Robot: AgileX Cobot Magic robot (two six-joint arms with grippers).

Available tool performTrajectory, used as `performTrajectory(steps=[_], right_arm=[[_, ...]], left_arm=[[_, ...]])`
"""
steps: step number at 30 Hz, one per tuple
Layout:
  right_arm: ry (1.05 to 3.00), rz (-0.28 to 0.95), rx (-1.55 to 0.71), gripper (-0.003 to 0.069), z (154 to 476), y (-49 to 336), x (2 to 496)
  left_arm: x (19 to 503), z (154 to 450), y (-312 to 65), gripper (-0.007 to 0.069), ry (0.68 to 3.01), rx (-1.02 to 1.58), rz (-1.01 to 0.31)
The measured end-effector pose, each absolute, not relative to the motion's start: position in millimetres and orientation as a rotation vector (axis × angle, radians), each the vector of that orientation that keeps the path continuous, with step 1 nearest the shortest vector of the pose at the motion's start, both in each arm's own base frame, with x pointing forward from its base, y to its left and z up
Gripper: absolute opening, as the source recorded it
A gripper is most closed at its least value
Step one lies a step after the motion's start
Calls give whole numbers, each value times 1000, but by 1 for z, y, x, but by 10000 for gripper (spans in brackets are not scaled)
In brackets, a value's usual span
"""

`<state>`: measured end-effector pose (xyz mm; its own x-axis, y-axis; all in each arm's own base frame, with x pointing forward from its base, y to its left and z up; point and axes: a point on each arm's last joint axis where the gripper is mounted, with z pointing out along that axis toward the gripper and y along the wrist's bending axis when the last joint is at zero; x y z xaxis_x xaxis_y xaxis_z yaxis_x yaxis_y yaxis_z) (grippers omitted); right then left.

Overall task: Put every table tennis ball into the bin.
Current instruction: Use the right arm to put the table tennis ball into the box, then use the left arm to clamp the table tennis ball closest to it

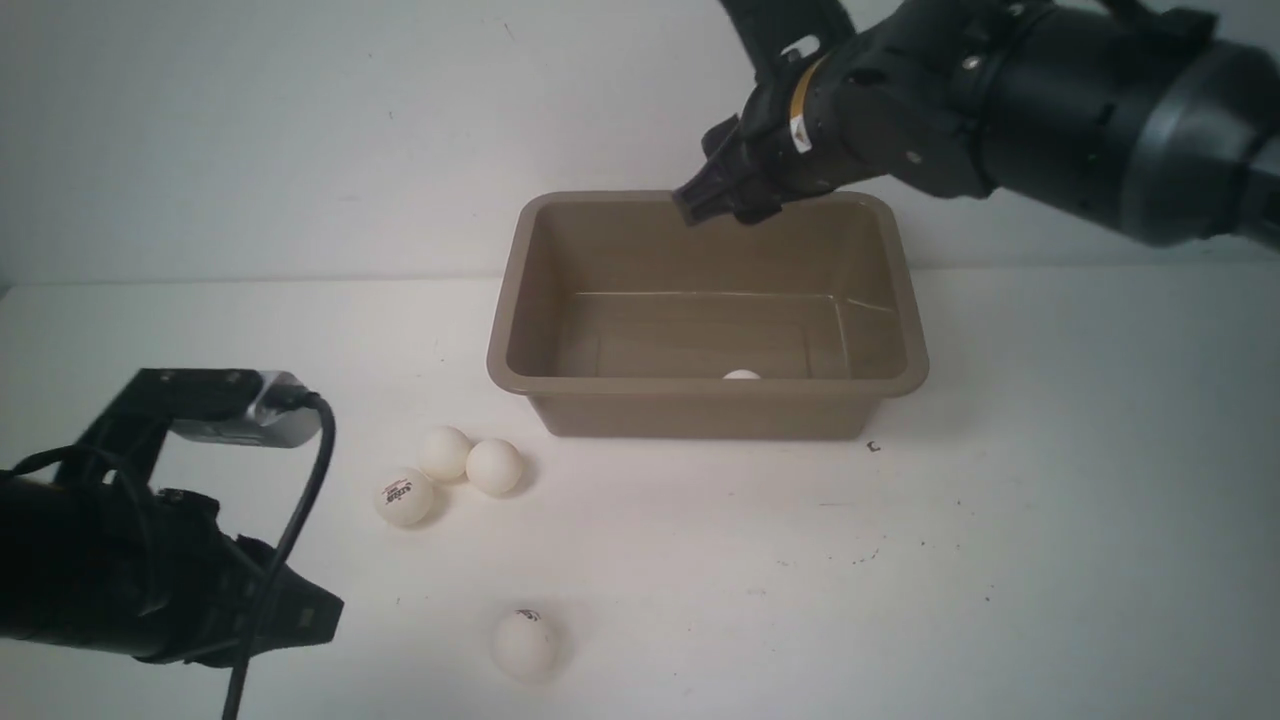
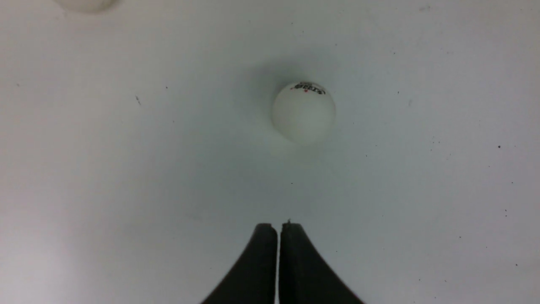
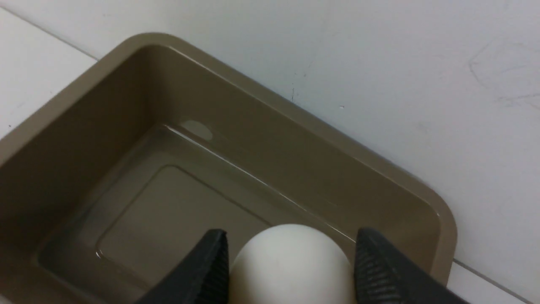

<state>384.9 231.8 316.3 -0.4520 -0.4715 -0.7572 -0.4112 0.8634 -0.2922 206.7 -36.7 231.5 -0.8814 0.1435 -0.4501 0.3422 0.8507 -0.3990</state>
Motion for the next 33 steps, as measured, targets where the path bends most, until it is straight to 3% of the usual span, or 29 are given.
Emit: performTrajectory(steps=[7, 13, 22, 25, 29, 33], right_arm=[[2142, -97, -660, 372, 297, 237, 393], [2178, -112, -631, 486, 287, 230, 401], [2285, -42, -483, 497, 279, 211, 410], [2271, 58, -473, 497, 297, 212, 401], [2239, 77, -499, 497, 317, 208, 391], [2234, 46, -548, 497, 330, 203, 383]], left_arm=[[213, 215, -64, -3, 2636, 527, -675], [216, 210, -98, -1, 2564, 677, -486], [231, 198, -111, 11, 2634, 753, -229], [243, 200, -124, 49, 2684, 812, -173], [247, 210, -140, 99, 2685, 870, -185], [247, 234, -166, 256, 2626, 947, -239]])
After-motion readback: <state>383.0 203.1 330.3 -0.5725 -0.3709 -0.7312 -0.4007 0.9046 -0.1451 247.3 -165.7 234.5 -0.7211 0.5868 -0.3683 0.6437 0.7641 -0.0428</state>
